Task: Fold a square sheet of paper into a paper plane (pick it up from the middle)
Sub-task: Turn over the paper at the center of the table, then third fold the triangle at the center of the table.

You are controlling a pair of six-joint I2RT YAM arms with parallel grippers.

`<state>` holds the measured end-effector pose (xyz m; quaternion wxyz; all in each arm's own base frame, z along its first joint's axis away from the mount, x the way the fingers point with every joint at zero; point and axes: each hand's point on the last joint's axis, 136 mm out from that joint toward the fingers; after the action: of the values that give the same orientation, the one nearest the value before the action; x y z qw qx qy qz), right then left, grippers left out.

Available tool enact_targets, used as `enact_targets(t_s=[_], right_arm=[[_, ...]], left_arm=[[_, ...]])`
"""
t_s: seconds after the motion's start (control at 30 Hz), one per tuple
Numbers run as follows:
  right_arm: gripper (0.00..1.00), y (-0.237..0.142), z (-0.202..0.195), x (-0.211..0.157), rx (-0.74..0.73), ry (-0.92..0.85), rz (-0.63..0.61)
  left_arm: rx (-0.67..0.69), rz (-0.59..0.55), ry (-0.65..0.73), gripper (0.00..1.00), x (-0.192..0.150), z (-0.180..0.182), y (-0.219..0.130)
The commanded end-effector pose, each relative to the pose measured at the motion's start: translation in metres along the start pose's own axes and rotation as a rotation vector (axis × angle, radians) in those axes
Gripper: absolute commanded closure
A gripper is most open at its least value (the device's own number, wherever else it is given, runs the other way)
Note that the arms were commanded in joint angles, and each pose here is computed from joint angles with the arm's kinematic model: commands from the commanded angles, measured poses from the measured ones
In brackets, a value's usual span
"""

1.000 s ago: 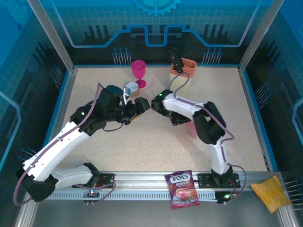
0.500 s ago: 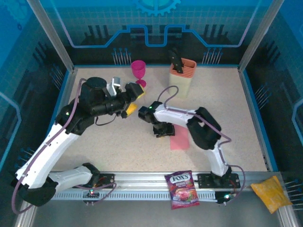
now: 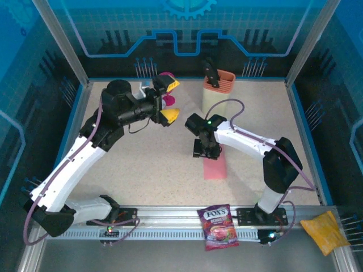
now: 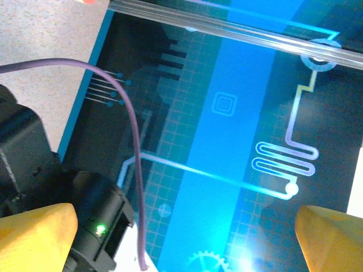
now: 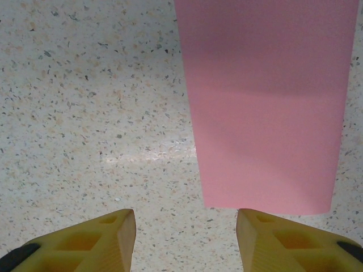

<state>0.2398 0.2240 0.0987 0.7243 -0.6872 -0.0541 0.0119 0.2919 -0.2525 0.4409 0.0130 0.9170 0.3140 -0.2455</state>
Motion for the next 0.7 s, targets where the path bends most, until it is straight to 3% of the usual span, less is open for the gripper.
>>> enact_targets(t_s=[0.0, 0.13, 0.4, 0.67], right_arm=[[0.49, -0.008, -0.005, -0.001, 0.033, -0.004, 0.002], [0.49, -0.006, -0.010, 0.002, 0.047, 0.007, 0.014], [0.50, -0.002, -0.016, 0.006, 0.062, 0.003, 0.034], [0.50, 0.002, -0.016, 0.007, 0.087, -0.001, 0.049]], left_arm=[[-0.114, 0.015, 0.006, 0.00, -0.013, -0.039, -0.010], [-0.178, 0.031, -0.034, 0.00, -0.007, -0.038, 0.000], [-0.177, 0.066, 0.009, 0.00, -0.014, -0.053, 0.017], [-0.189, 0.009, 0.011, 0.00, -0.004, -0.047, 0.019]])
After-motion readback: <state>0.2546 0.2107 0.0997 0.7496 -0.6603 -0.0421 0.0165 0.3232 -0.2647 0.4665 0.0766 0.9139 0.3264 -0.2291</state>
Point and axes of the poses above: each hand's point on the last joint's axis, 136 mm out from that joint toward the fingers, its own y axis out along the fingers, its own z axis along the line the jaws close on, x = y × z, and after that the axes turned 15 degrees about -y, right-handed
